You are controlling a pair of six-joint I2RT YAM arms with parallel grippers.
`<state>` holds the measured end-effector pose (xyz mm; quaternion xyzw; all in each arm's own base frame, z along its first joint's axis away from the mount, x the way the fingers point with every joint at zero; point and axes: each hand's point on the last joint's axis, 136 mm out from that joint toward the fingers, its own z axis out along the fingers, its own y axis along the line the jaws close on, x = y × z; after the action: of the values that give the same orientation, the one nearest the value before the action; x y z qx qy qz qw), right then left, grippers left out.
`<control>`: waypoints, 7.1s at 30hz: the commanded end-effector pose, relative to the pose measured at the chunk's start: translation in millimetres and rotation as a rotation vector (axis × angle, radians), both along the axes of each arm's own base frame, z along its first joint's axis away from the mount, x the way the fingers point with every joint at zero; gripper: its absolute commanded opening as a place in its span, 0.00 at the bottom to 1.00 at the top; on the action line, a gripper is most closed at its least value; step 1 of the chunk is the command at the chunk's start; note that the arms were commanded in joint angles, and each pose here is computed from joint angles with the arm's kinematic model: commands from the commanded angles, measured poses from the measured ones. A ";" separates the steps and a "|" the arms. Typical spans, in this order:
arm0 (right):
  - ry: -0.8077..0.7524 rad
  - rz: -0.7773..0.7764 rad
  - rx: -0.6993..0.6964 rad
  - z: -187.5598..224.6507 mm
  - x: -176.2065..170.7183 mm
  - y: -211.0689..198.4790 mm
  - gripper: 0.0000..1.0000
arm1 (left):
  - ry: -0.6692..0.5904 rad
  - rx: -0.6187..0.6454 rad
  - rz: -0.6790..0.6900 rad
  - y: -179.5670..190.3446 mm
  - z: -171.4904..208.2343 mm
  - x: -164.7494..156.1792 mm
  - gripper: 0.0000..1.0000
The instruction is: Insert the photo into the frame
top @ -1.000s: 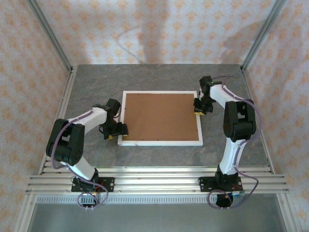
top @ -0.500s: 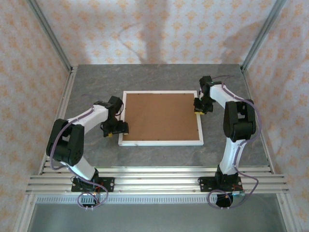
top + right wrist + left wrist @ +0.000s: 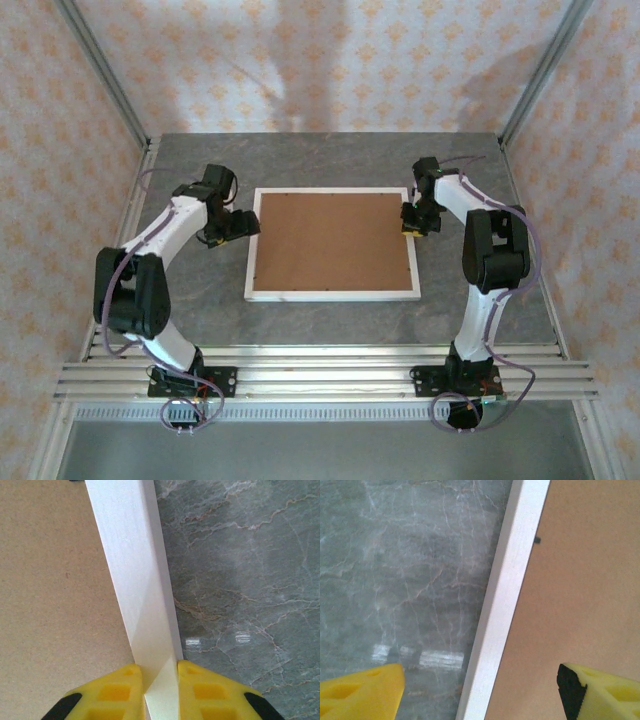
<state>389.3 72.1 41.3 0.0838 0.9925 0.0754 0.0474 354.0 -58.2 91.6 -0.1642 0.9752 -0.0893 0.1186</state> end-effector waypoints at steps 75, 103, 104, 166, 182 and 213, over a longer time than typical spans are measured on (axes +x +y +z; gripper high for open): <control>-0.099 -0.626 0.260 11.6 -125.2 86.4 0.99 | -0.283 -0.176 -0.092 -26.9 -35.8 231.1 1.00; -0.341 -0.464 0.262 46.3 5.2 91.7 0.99 | -0.081 -0.354 -0.086 -76.3 -37.4 47.7 0.97; -0.334 -0.458 0.240 45.8 5.4 87.4 0.99 | -0.077 -0.356 -0.080 -78.3 -35.9 41.6 0.97; -0.152 1.483 -0.413 -70.5 -158.0 257.6 0.00 | -0.192 -0.510 0.290 -3.7 -18.5 3.0 1.00; -0.505 1.300 -0.179 80.3 -110.8 321.3 0.00 | -0.146 -0.688 0.277 -44.7 -11.0 -11.4 0.98; -0.547 1.059 -0.048 113.7 -103.3 320.6 0.03 | -0.437 -0.856 0.344 -79.2 34.5 35.0 0.31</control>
<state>282.7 391.9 133.1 -0.4696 0.8479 0.0812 0.2324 378.8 -130.8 95.1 -0.3558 0.7769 -0.4690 0.2234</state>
